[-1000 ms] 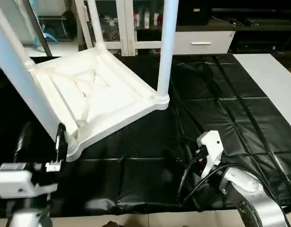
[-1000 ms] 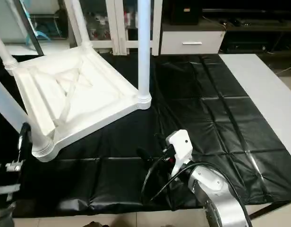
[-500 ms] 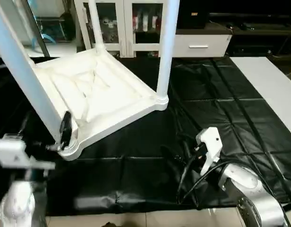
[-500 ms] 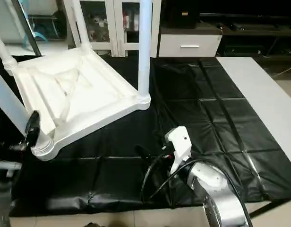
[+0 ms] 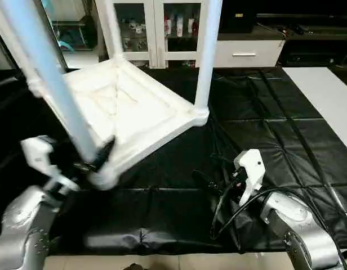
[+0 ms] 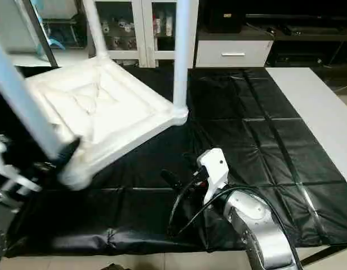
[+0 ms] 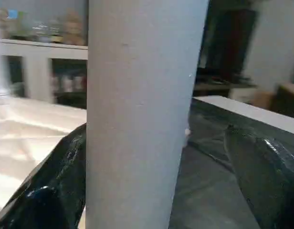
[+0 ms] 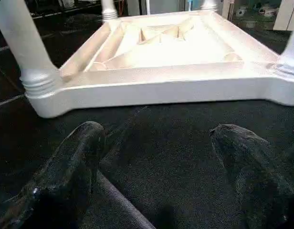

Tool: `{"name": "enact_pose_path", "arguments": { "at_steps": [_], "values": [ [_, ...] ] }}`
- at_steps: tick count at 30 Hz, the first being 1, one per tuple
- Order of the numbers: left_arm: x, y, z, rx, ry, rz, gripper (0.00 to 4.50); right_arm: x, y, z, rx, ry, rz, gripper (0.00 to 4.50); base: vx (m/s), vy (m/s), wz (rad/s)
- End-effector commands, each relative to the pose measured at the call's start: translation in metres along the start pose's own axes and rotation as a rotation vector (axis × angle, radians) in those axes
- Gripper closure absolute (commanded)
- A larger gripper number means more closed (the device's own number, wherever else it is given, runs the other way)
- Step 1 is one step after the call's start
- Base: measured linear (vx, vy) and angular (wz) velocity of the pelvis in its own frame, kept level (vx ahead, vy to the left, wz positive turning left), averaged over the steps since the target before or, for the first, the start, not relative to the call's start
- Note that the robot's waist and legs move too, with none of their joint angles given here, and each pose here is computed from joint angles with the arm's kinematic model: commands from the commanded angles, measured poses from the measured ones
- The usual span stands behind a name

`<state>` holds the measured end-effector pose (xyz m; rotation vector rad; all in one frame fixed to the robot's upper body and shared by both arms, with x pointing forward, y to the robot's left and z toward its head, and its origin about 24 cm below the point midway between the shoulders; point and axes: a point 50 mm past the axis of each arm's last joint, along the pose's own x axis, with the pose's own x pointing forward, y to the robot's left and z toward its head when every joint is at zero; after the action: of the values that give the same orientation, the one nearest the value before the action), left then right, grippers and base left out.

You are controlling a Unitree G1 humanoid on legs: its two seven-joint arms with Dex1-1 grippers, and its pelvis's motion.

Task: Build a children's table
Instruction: Rotate table base

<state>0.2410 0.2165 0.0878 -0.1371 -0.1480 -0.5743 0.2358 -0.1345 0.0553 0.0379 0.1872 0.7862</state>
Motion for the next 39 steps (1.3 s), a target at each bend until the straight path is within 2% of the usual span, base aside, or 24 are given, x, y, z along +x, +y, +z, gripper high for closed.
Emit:
{"name": "enact_pose_path", "arguments": {
  "at_steps": [1,2,6,8,9,13,14,16,18,19,22,25,27,29,31,33,34,36,39],
  "values": [
    [0.013,-0.012,0.002,0.011,-0.001,-0.101,0.04,0.000,-0.005,0.006,-0.020,-0.023,-0.013,0.58,0.000,0.000,0.00],
    [0.020,-0.022,-0.001,-0.021,0.027,-0.189,0.04,-0.001,-0.005,0.007,-0.024,-0.024,-0.013,0.58,0.000,0.000,0.00],
    [0.029,-0.035,-0.007,-0.050,0.070,-0.292,0.04,-0.001,-0.006,0.008,-0.030,-0.024,-0.012,0.58,0.000,0.000,0.00],
    [0.045,-0.051,-0.017,-0.065,0.130,-0.431,0.04,-0.001,-0.008,0.008,-0.036,-0.023,-0.011,0.58,0.000,0.000,0.00],
    [0.045,-0.051,-0.017,-0.065,0.130,-0.431,0.04,-0.001,-0.008,0.008,-0.036,-0.023,-0.011,0.58,0.000,0.000,0.00],
    [0.077,-0.068,-0.025,-0.041,0.157,-0.534,0.04,-0.002,-0.009,0.010,-0.046,-0.021,-0.007,0.58,0.000,0.000,0.00],
    [0.077,-0.068,-0.025,-0.041,0.157,-0.534,0.04,-0.002,-0.009,0.010,-0.046,-0.021,-0.007,0.58,0.000,0.000,0.00],
    [0.095,-0.077,-0.029,-0.002,0.161,-0.564,0.04,-0.003,-0.010,0.011,-0.053,-0.018,-0.008,0.58,0.000,0.000,0.00],
    [0.099,-0.079,-0.031,0.021,0.170,-0.565,0.04,-0.003,-0.010,0.011,-0.053,-0.018,-0.009,0.58,0.000,0.000,0.00],
    [0.109,-0.085,-0.035,0.064,0.185,-0.582,0.04,-0.005,-0.011,0.011,-0.056,-0.017,-0.015,0.58,0.000,0.000,0.00],
    [0.115,-0.089,-0.038,0.083,0.193,-0.594,0.04,-0.007,-0.012,0.011,-0.057,-0.016,-0.020,0.58,0.000,0.000,0.00],
    [0.118,-0.095,-0.048,0.111,0.247,-0.622,0.04,-0.011,-0.013,0.009,-0.067,-0.001,-0.025,0.58,0.000,0.000,0.00],
    [0.118,-0.094,-0.048,0.130,0.250,-0.634,0.04,-0.013,-0.013,0.008,-0.070,0.002,-0.026,0.58,0.000,0.000,0.00],
    [0.116,-0.087,-0.047,0.123,0.252,-0.624,0.04,-0.014,-0.013,0.009,-0.070,0.002,-0.029,0.58,0.000,0.000,0.00],
    [0.103,-0.069,-0.045,0.134,0.300,-0.650,0.04,-0.018,-0.013,0.008,-0.070,0.006,-0.032,0.58,0.000,0.000,0.00],
    [0.096,-0.060,-0.044,0.136,0.327,-0.661,0.04,-0.019,-0.014,0.008,-0.069,0.008,-0.033,0.58,0.000,0.000,0.00],
    [0.088,-0.049,-0.041,0.135,0.355,-0.672,0.04,-0.021,-0.012,0.006,-0.064,0.014,-0.024,0.58,0.000,0.000,0.00],
    [0.085,-0.044,-0.040,0.139,0.365,-0.676,0.04,-0.021,-0.012,0.006,-0.062,0.018,-0.019,0.58,0.000,0.000,0.00],
    [0.076,-0.028,-0.039,0.177,0.443,-0.710,0.04,-0.022,-0.009,0.003,-0.064,0.038,0.016,0.58,0.000,0.000,0.00]
  ]
}}
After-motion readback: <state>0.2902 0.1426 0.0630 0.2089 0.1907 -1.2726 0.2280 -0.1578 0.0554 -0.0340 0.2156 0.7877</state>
